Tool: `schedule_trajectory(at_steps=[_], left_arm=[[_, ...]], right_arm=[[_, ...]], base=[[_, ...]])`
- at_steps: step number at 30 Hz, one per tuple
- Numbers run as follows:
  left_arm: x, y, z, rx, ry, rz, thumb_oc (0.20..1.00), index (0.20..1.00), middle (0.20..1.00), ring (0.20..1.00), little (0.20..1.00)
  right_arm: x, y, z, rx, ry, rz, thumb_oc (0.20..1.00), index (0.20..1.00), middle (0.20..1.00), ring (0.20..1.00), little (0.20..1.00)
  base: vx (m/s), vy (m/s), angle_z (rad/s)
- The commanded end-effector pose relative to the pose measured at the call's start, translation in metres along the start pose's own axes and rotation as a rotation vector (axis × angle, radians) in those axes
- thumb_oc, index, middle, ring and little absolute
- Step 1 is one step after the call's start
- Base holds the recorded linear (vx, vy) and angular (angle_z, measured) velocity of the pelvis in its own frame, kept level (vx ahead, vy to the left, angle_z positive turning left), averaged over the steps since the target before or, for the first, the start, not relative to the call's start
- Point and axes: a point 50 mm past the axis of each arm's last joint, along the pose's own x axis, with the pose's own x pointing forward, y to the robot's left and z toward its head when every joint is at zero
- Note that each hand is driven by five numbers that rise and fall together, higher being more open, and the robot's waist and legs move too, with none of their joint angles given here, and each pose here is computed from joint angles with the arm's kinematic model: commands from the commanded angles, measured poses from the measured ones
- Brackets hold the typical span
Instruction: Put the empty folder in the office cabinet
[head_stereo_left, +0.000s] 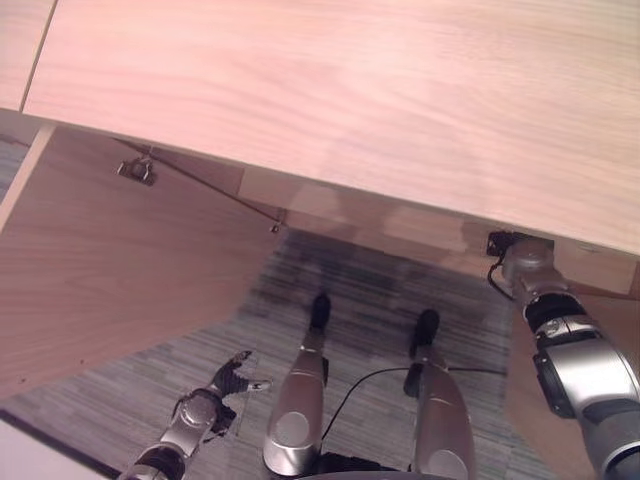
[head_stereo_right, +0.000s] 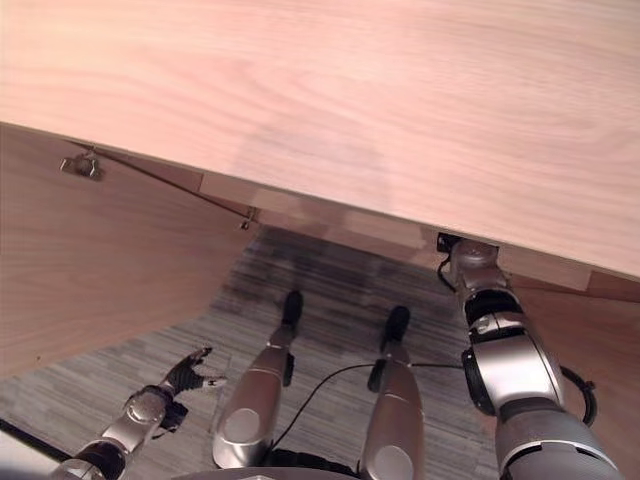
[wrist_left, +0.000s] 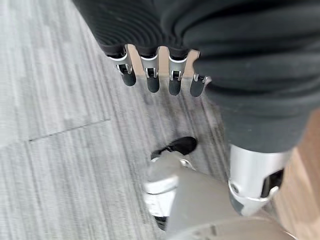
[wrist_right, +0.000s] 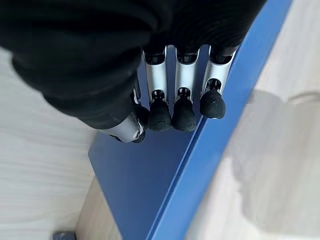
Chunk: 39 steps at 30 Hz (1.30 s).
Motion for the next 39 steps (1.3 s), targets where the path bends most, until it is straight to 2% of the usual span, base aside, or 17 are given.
schedule_trajectory(at_steps=[1, 9, 24, 33, 39], left_arm=[[-0.013, -0.004, -0.024, 0.064, 0.053, -0.051, 1.0, 1.0, 1.0, 1.0, 1.0], [-0.013, -0.004, -0.018, 0.064, 0.023, -0.073, 1.0, 1.0, 1.0, 1.0, 1.0], [-0.01, -0.01, -0.001, 0.046, -0.046, -0.102, 1.0, 1.0, 1.0, 1.0, 1.0], [-0.009, -0.01, 0.004, 0.033, -0.071, -0.108, 1.0, 1.0, 1.0, 1.0, 1.0], [-0.01, -0.011, 0.004, 0.022, -0.071, -0.108, 1.0, 1.0, 1.0, 1.0, 1.0]], right_arm=[[0.006, -0.022, 0.007, 0.013, -0.026, -0.051, 0.2, 0.2, 0.2, 0.2, 0.2], [0.012, -0.038, 0.004, -0.014, 0.038, -0.101, 0.2, 0.2, 0.2, 0.2, 0.2], [0.001, -0.059, -0.038, -0.126, 0.211, -0.139, 0.2, 0.2, 0.2, 0.2, 0.2], [-0.007, -0.069, -0.056, -0.128, 0.278, -0.171, 0.2, 0.2, 0.2, 0.2, 0.2], [-0.027, -0.08, -0.094, -0.13, 0.398, -0.198, 0.2, 0.2, 0.2, 0.2, 0.2]], base=[[0.0, 0.0, 0.0], [0.0, -0.014, 0.09], [0.0, -0.007, 0.08], [-0.01, 0.005, 0.02], [0.0, 0.0, 0.0]])
